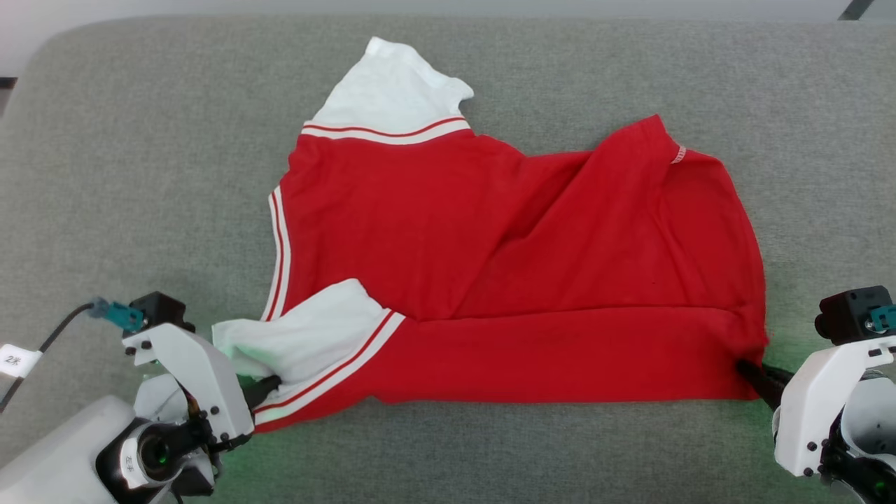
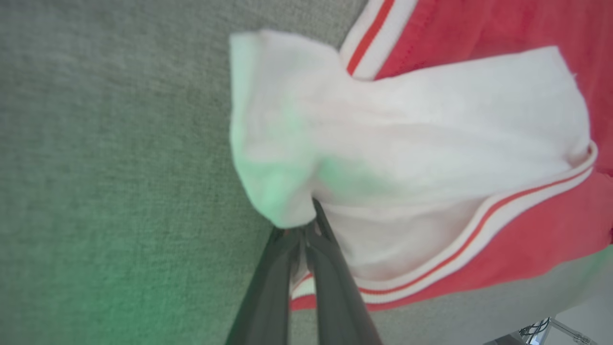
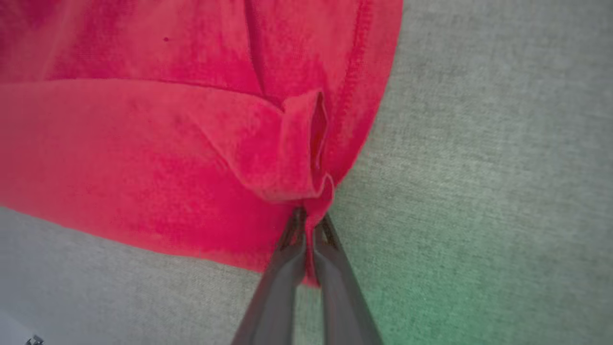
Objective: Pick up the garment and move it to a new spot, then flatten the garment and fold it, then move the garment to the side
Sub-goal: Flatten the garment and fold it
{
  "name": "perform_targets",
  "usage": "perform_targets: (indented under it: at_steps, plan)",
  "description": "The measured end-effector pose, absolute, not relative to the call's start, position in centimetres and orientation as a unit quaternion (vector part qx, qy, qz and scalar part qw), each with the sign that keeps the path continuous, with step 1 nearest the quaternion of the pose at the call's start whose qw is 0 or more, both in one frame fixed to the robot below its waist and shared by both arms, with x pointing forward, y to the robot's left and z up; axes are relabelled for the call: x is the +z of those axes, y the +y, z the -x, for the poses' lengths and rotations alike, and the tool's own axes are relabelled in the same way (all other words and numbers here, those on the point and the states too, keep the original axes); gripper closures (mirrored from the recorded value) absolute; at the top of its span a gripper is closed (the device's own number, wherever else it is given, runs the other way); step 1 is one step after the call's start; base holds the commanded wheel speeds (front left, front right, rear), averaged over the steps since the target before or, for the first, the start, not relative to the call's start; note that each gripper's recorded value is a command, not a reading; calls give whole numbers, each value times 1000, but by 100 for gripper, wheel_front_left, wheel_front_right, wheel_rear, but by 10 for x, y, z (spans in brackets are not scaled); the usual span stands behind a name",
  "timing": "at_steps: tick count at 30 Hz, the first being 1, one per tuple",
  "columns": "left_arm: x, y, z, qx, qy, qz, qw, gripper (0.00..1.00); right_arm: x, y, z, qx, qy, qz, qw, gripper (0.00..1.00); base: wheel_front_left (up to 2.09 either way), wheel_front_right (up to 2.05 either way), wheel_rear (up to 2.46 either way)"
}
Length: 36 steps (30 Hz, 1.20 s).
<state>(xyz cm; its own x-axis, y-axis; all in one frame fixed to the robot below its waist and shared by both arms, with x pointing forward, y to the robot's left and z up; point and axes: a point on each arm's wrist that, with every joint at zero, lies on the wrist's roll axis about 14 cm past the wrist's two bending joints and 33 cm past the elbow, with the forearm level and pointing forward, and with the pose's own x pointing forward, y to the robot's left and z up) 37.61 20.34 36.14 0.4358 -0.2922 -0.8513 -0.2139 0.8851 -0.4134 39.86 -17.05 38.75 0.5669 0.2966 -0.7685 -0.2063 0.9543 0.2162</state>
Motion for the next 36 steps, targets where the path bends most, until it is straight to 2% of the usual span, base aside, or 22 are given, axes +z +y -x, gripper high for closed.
perform_targets:
  at_steps: [14,36]
  plan:
    - [372,204,-373,-32,514,229,826,100,400,-179,-396,144,441,-50,884,100,0,0,0]
    - [394,209,-332,-30,533,196,822,100,409,-195,-346,139,474,-43,868,100,0,0,0]
